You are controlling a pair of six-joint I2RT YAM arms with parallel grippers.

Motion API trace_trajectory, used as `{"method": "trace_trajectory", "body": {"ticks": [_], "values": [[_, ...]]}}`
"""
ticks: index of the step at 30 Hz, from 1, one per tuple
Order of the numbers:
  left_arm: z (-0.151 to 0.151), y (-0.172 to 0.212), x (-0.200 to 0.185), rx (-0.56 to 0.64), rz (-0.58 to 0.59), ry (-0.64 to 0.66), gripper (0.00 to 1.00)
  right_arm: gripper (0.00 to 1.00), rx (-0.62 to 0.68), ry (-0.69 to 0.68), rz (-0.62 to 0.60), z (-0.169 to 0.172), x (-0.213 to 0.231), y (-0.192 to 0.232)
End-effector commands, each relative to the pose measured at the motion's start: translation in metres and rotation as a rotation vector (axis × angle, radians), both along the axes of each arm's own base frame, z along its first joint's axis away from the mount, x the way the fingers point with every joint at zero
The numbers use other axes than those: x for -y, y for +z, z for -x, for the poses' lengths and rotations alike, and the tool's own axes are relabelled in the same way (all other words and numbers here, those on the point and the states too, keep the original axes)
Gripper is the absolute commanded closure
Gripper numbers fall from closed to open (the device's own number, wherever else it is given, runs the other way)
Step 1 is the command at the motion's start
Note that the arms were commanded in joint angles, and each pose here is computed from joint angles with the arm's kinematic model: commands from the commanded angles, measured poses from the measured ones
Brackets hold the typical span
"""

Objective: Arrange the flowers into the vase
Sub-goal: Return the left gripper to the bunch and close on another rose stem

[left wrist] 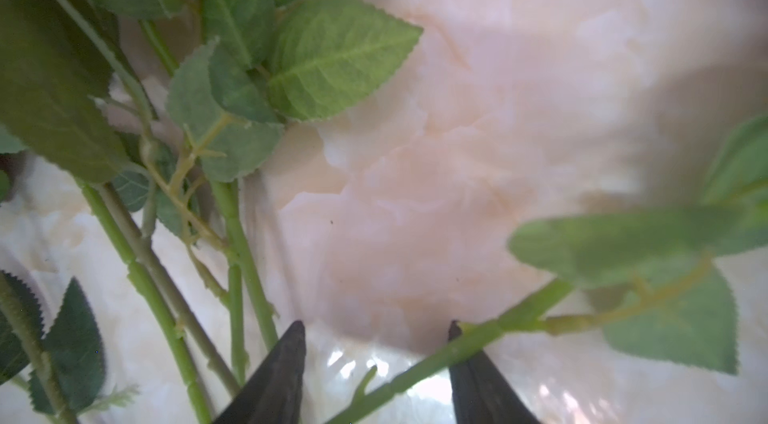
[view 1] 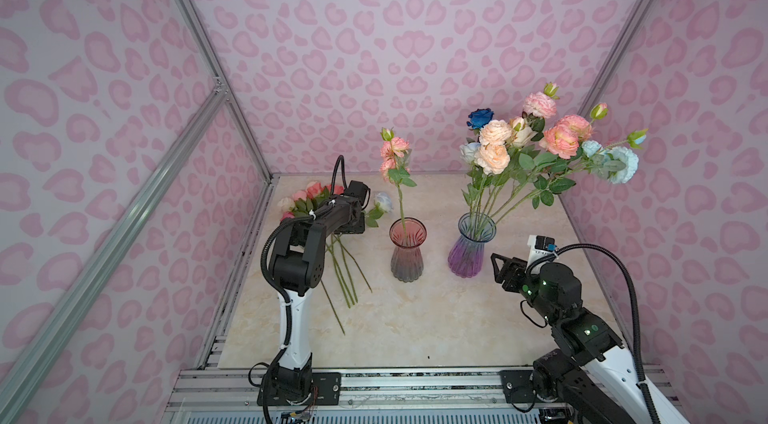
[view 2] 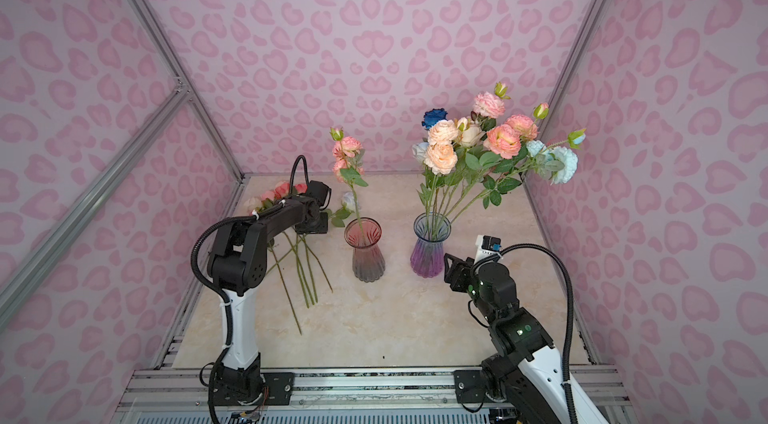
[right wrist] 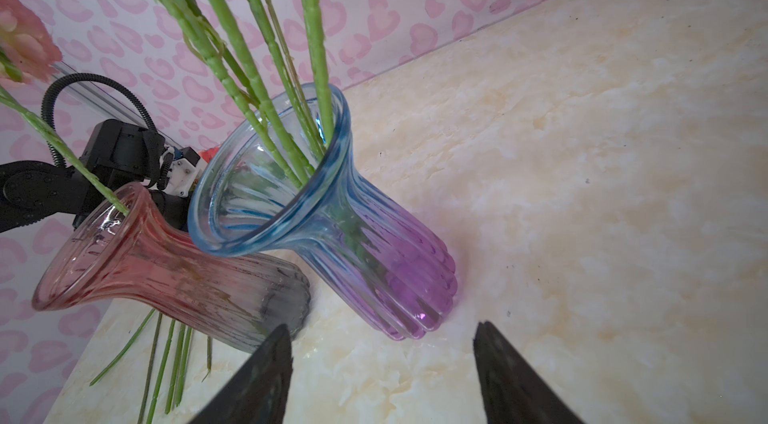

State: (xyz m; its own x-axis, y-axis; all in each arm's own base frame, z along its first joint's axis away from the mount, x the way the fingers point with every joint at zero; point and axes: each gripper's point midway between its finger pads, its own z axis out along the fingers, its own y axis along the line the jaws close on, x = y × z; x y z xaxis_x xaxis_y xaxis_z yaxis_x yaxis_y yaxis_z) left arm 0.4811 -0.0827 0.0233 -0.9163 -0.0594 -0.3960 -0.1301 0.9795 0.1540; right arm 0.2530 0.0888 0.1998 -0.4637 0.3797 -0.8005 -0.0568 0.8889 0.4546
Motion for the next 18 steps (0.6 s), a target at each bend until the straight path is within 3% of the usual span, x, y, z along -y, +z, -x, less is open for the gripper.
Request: {"method": "trace_trajectory", "body": {"ticks": [1, 11, 18], "values": [[0.01, -0.008, 0.0, -0.058, 0.017, 0.001, 0.55, 0.3, 0.027, -0.016, 0.0, -0.002, 0.003, 0.008], [0.006, 0.015, -0.001, -0.025, 0.017, -0.001, 0.84, 0.3, 0.03, -0.019, -0.004, 0.0, 0.004, 0.011], [0.012, 0.03, -0.003, -0.001, 0.023, -0.001, 0.97, 0.3, 0.031, -0.023, -0.01, 0.003, 0.006, 0.01]]}}
